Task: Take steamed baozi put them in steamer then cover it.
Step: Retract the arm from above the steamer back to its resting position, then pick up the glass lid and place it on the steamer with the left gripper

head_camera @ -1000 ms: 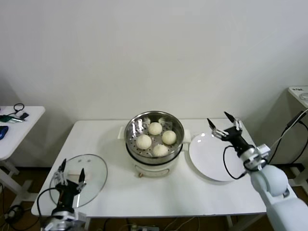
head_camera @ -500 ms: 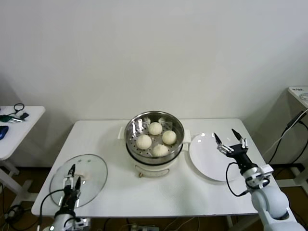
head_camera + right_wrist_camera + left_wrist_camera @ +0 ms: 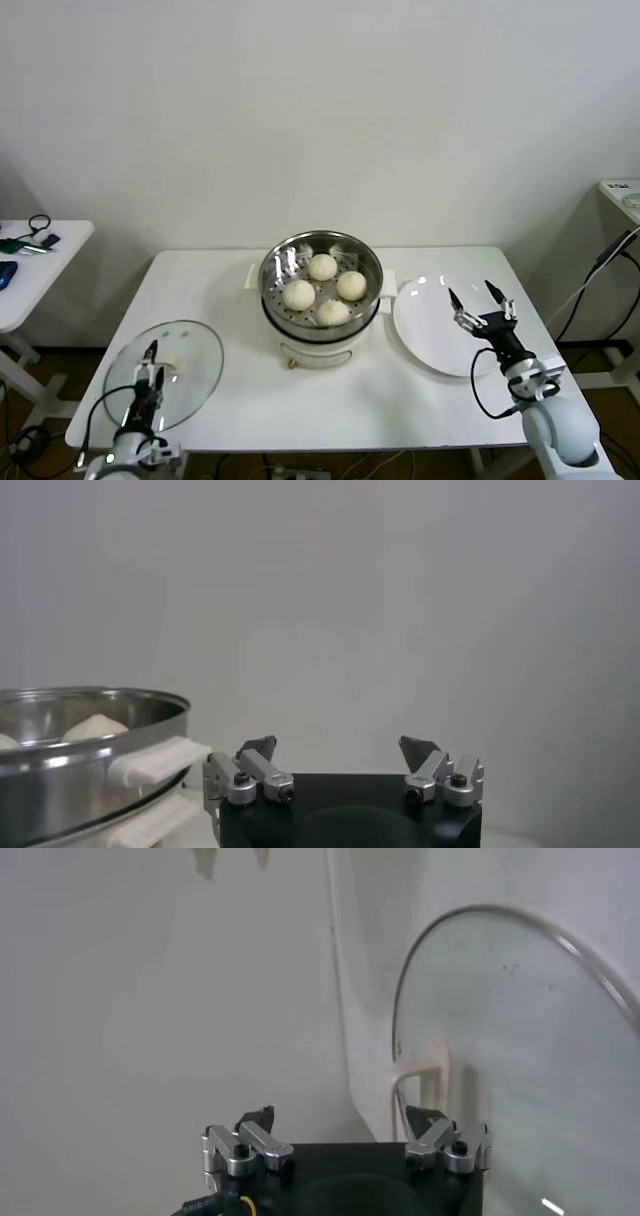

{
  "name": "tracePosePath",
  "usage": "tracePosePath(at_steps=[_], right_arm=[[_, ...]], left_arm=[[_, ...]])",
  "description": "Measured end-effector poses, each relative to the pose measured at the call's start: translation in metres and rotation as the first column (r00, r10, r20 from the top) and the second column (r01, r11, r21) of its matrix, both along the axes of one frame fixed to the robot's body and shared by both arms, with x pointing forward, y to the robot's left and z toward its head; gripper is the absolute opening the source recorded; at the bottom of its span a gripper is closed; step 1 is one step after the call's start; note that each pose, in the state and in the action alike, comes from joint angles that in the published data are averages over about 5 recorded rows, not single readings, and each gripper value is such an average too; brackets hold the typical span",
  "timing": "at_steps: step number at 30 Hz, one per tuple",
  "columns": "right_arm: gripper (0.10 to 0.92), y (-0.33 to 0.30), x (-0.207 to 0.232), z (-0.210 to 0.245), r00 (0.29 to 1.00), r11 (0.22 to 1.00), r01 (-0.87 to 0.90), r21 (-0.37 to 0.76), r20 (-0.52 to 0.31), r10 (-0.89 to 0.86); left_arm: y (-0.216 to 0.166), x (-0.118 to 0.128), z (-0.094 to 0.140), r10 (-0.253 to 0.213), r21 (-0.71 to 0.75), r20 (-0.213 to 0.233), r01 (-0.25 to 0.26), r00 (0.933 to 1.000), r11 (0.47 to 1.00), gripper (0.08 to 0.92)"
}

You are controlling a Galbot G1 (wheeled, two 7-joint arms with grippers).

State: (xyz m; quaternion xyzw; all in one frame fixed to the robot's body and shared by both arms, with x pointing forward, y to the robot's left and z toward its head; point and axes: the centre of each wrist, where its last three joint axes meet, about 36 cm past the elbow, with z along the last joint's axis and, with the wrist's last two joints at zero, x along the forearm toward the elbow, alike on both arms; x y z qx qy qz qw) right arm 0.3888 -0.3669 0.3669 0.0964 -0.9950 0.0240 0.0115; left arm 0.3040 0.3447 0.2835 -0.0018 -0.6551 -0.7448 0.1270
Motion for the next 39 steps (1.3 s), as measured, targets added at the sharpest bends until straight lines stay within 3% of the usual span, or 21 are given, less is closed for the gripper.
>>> tracePosePath(at_steps=[15, 27, 35, 39], right_arm=[[0.823, 0.002, -0.007, -0.013, 1.000, 1.000, 0.010, -0.011, -0.016, -0.010], [0.823, 0.006, -0.008, -0.019, 1.000, 1.000, 0.012, -0.015, -0.020, -0.012], [0.823, 0.005, -0.009, -0.020, 1.000, 1.000, 0.015, -0.024, -0.018, -0.016], [0.823, 0.005, -0.008, -0.020, 1.000, 0.999, 0.014, -0.030, -0.014, -0.015]], left_arm=[[0.020, 0.038, -0.013, 0.003, -0.008, 0.025, -0.002, 0.9997, 1.000, 0.795], [0.024, 0.043, -0.020, -0.013, -0.041, 0.016, 0.014, 0.9998, 0.999, 0.464], [0.026, 0.042, -0.015, -0.021, -0.057, 0.034, 0.023, 0.9992, 0.998, 0.230], [0.024, 0.042, -0.009, -0.027, -0.066, 0.054, 0.030, 0.9982, 0.997, 0.156]])
